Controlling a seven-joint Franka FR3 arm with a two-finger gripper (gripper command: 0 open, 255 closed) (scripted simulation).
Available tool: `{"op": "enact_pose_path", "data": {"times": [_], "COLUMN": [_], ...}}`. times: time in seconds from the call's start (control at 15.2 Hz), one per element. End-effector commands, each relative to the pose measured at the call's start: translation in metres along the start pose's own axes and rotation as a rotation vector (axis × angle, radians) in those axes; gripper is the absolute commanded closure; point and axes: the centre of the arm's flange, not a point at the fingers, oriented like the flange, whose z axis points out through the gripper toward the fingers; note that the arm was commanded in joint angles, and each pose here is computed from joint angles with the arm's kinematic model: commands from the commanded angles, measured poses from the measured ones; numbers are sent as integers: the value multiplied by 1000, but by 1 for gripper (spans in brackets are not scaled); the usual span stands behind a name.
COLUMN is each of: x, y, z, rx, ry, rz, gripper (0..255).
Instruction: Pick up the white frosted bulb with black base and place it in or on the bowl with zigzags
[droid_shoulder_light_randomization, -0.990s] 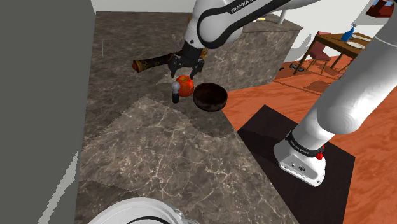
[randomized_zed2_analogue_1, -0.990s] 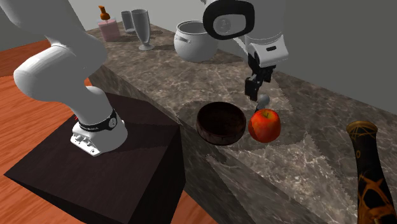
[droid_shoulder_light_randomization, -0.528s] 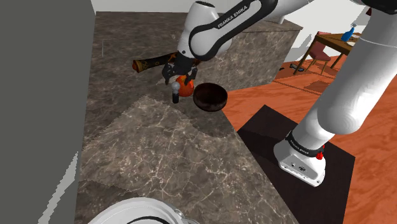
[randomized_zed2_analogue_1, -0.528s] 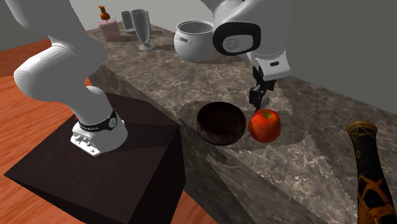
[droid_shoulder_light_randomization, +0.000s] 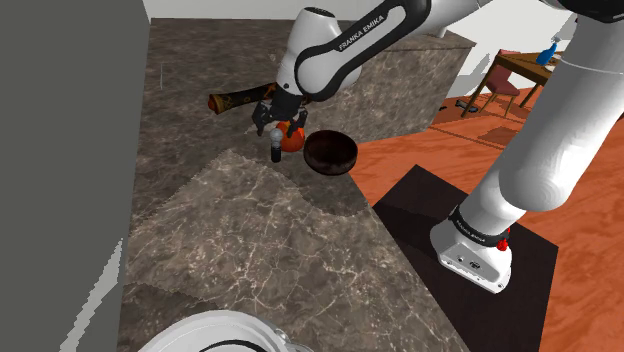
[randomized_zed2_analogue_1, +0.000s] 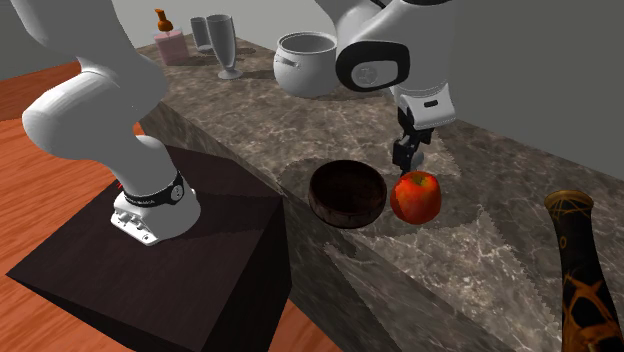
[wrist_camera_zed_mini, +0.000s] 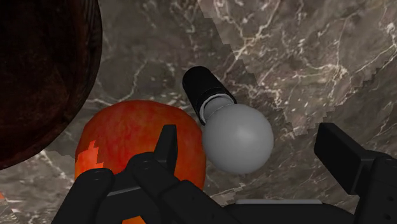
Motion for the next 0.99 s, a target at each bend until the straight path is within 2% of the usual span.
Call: {"op": "enact_pose_path", "data": {"times": [0.0,0.07,0.13,0.73,0.92], "x": [1,1,0,1,3], "y": [4,4,3,4,0], "z": [4,4,4,4,-12], "rx": [-7,-7,-7,-7,-7], "ry": [-5,-5,-5,-5,-5], "rz": [6,6,6,6,6], "gripper": [0,0,255,255,255]}}
